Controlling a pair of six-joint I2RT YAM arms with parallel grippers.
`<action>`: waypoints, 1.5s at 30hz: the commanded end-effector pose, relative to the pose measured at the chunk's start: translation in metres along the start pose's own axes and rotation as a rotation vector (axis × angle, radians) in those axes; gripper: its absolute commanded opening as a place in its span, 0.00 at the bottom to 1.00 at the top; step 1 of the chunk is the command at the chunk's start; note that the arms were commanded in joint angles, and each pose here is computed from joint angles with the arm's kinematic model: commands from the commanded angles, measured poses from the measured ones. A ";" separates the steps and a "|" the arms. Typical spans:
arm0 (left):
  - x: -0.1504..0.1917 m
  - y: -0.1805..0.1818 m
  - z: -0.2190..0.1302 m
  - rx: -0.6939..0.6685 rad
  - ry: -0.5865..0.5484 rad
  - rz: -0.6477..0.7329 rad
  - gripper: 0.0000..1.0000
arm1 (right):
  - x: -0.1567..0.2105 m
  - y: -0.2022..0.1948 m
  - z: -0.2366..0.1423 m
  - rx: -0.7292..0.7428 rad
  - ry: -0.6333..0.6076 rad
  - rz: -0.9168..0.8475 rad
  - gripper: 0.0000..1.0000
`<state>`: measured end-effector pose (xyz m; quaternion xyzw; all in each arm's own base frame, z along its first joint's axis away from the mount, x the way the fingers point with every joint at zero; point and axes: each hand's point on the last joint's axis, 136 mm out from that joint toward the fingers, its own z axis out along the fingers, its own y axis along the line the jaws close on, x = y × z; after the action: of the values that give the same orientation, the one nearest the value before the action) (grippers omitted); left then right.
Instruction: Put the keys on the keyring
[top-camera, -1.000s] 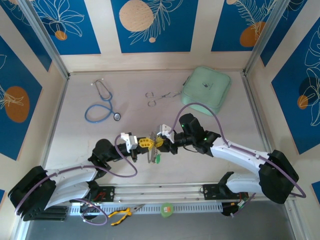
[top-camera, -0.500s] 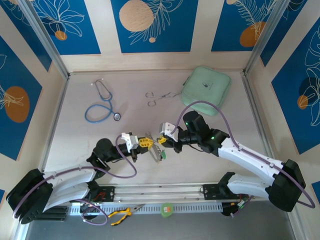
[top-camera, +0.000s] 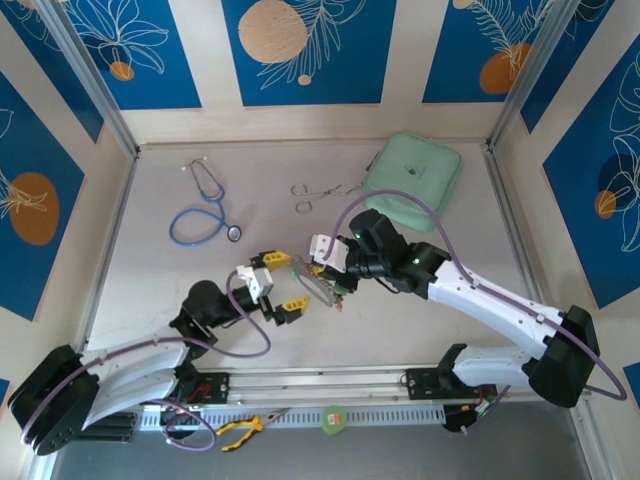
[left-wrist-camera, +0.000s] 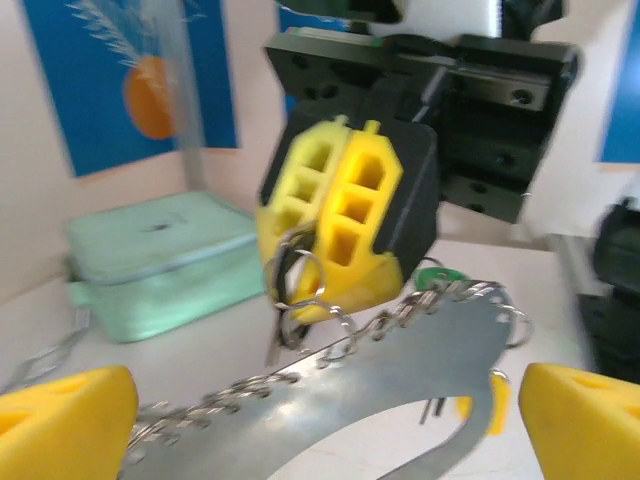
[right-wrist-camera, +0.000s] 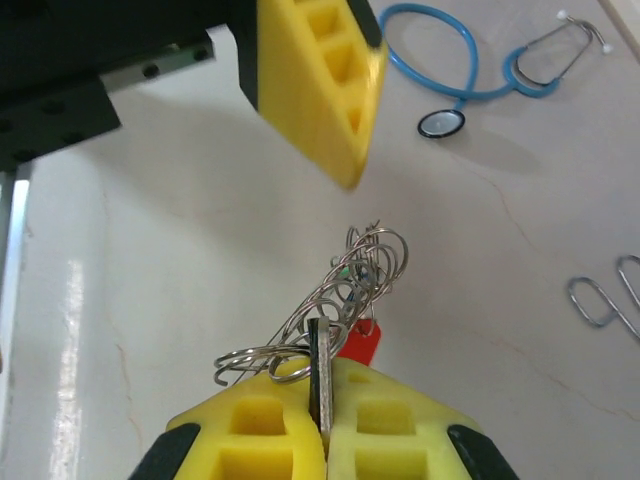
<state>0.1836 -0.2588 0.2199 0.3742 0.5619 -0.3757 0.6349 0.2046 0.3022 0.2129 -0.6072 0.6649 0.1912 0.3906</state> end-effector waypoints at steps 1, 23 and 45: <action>-0.011 0.046 -0.019 -0.293 -0.017 0.040 1.00 | -0.007 -0.011 0.005 0.041 0.051 -0.041 0.00; -0.050 0.141 -0.089 -0.980 0.132 0.102 1.00 | 0.119 -0.015 0.116 0.075 0.482 0.008 0.00; 0.036 0.215 -0.122 -1.178 0.457 0.060 0.99 | 0.132 -0.082 -0.017 0.377 0.171 0.600 0.51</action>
<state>0.3167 -0.0645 0.1812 0.0611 0.7902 0.1063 0.6005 0.2758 0.1779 0.1138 -0.4321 0.8508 -0.0133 0.2988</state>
